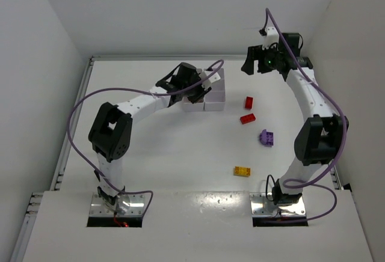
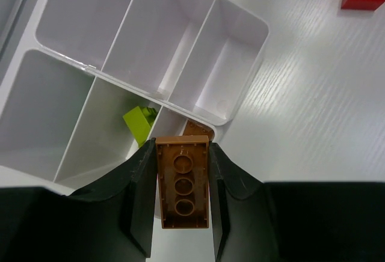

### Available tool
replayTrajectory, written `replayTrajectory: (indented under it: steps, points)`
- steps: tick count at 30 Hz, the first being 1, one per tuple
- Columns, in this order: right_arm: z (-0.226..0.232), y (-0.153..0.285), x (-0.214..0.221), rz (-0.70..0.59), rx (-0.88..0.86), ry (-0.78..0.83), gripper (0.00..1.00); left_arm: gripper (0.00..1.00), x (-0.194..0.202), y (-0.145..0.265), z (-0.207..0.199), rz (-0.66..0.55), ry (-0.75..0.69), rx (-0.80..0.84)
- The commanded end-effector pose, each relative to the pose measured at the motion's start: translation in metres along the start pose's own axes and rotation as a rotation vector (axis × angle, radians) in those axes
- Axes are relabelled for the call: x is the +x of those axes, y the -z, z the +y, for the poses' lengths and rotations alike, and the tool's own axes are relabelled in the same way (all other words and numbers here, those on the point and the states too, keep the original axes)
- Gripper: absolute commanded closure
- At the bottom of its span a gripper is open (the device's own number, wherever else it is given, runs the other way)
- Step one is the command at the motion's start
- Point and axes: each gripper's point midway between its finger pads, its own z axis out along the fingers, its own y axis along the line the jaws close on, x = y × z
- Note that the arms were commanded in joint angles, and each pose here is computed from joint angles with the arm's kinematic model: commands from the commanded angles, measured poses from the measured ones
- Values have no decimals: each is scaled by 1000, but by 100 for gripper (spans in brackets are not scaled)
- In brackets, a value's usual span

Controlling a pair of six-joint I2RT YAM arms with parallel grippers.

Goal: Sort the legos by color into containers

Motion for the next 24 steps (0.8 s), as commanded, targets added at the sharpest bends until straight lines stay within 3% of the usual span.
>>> replayTrajectory:
  steps: [1, 7, 17, 19, 24]
  points:
    - [2, 1, -12, -44, -23, -4, 19, 100, -7, -3, 14, -22, -136, -32]
    - [5, 0, -10, -44, -43, -4, 19, 100, 11, -10, 19, 21, -193, -62]
    - [2, -2, -9, -35, -34, 11, 19, 61, 27, -27, 20, 54, -190, -67]
    - [2, -3, -5, -27, -35, 8, 19, 45, 26, -28, 25, 47, -162, -80]
    - [2, -5, 4, 1, -23, 37, 18, 36, 10, -21, 25, 4, -118, -78]
